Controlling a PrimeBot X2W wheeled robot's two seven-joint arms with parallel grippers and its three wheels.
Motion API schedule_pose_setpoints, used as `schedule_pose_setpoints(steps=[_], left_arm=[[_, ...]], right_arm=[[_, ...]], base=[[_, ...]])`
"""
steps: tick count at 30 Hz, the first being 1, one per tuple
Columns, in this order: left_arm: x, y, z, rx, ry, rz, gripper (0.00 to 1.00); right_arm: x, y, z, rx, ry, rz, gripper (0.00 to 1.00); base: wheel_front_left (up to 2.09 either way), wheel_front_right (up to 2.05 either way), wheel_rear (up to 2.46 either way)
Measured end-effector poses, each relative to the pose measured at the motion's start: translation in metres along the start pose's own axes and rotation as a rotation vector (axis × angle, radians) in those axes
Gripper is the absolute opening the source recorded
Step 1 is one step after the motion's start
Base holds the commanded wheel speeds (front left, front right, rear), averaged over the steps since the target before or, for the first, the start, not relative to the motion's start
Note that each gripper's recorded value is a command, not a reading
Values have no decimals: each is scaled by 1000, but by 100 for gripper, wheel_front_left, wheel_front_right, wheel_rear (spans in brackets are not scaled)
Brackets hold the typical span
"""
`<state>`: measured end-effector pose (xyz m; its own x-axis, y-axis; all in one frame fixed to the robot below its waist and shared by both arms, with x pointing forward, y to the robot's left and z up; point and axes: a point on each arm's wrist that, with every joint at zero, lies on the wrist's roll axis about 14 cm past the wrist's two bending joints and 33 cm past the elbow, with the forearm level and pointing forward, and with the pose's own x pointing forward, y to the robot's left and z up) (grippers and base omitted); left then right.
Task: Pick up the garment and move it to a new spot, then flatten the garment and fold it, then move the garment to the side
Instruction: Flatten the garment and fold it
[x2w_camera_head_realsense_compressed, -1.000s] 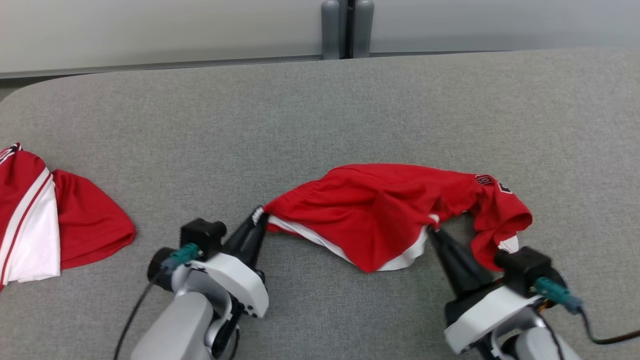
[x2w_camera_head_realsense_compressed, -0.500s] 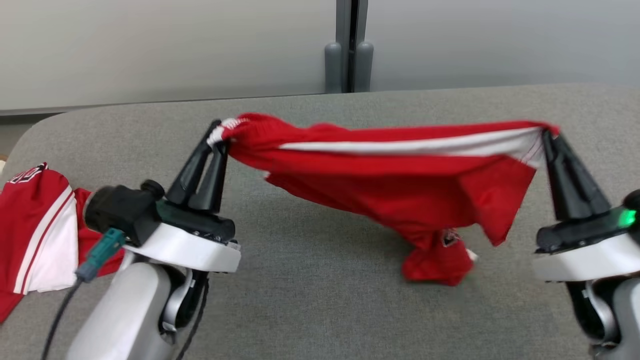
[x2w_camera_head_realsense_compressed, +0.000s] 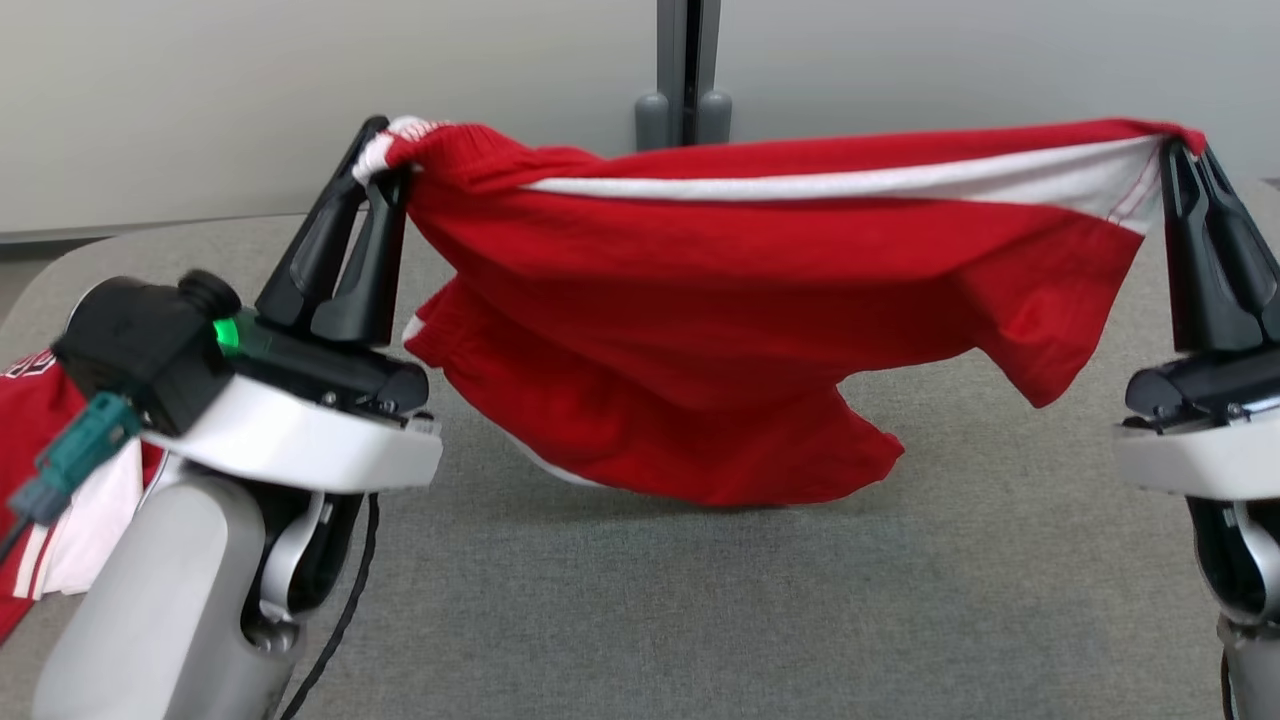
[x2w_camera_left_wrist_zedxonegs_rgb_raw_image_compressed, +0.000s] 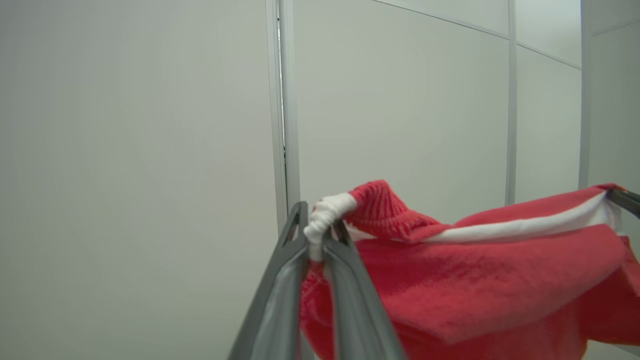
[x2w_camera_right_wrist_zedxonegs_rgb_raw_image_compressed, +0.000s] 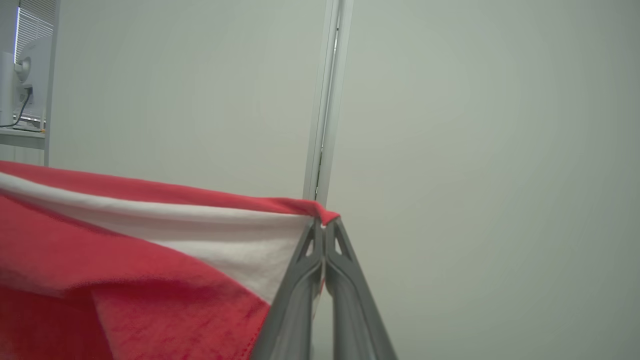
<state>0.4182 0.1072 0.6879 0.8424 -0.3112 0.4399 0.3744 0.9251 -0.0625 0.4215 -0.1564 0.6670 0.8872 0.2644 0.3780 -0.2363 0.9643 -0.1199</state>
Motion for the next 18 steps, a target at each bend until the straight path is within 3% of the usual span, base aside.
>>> schedule_pose_setpoints(steps=[6, 14, 18], left_arm=[[28, 10, -21, -64, 48, 2, 0], [113, 46, -33, -96, -7, 23, 0], [143, 78, -64, -129, 28, 99, 0]], right_arm=[[32, -7, -4, 6, -14, 13, 0], [119, -14, -1, -10, -95, 67, 0], [162, -3, -23, 24, -85, 107, 0]], base=[[0, 0, 0], [0, 0, 0], [0, 0, 0]])
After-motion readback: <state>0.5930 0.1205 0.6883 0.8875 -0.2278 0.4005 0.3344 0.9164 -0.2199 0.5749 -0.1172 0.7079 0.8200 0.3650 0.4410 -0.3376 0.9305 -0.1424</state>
